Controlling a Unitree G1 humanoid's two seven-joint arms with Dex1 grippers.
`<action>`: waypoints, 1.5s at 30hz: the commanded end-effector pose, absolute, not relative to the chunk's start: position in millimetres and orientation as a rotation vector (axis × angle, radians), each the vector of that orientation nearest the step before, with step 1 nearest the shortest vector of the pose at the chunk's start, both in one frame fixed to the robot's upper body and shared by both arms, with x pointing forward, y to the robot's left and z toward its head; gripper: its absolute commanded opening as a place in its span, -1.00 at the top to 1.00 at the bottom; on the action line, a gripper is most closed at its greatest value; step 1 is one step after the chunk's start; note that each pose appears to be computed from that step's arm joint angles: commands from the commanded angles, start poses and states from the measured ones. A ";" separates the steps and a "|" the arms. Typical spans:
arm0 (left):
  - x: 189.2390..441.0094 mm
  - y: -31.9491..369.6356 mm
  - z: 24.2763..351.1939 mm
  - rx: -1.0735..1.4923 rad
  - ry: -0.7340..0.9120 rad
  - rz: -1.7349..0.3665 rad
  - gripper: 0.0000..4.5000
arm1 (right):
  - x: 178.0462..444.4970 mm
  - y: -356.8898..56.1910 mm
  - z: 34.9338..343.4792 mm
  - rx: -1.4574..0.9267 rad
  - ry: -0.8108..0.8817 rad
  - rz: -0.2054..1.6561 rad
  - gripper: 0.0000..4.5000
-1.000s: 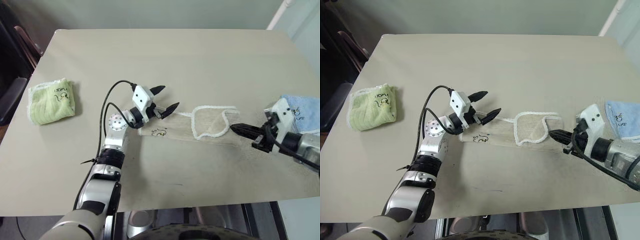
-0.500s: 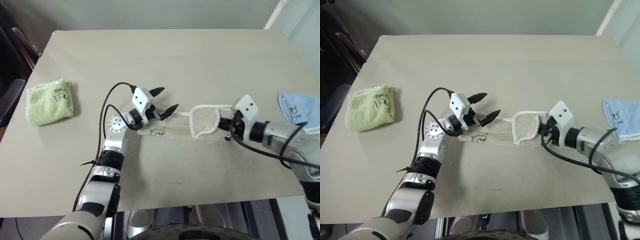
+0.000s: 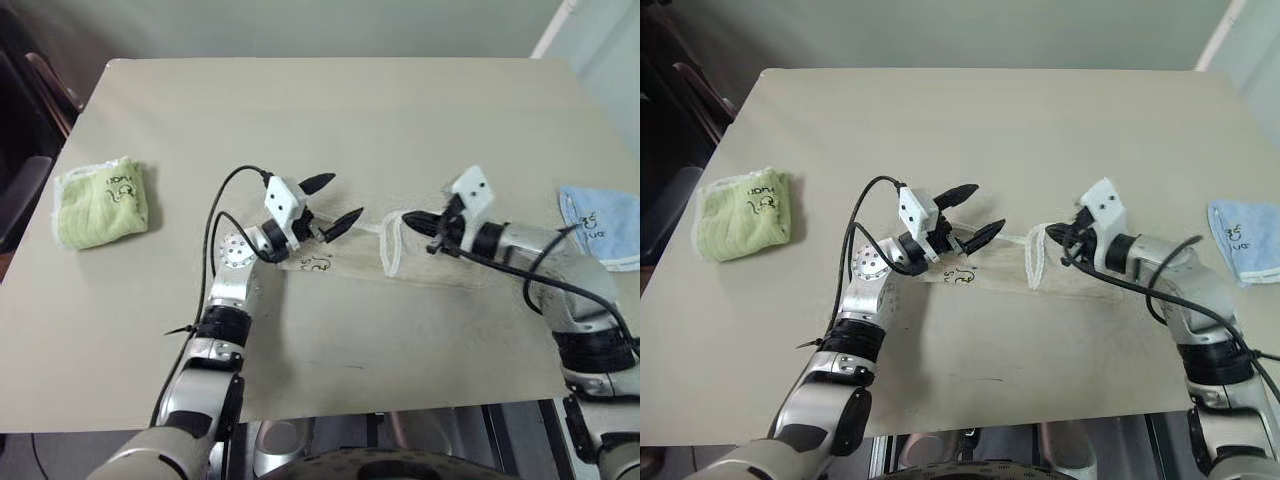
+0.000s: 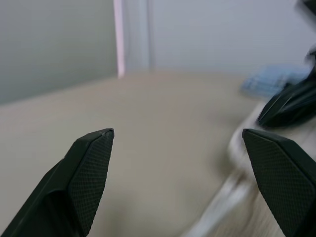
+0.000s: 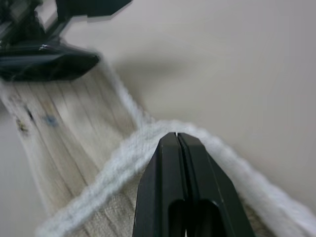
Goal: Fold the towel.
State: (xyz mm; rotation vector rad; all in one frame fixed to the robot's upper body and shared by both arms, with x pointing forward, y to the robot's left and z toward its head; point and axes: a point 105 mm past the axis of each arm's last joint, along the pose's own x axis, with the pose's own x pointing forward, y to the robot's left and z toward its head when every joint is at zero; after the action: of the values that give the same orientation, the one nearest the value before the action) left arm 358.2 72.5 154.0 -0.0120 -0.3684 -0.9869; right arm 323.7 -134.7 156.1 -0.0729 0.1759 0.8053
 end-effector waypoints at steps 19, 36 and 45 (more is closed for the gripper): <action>326.5 -3.7 155.0 0.086 -0.361 -1.318 0.99 | 309.9 -184.8 163.6 0.076 -0.026 0.438 1.00; 348.0 -25.2 159.3 0.126 -0.396 -1.208 0.99 | 329.9 -181.7 164.9 -0.021 -0.034 0.438 1.00; 332.4 -35.7 122.7 0.271 -0.285 -1.329 0.99 | 347.2 -184.4 137.9 0.035 -0.021 0.321 1.00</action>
State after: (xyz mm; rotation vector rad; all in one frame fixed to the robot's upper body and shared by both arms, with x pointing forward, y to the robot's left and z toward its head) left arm 339.9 -30.8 122.1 0.2432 -0.2586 -1.2893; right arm 346.8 -180.6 135.7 0.0491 0.0085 0.3542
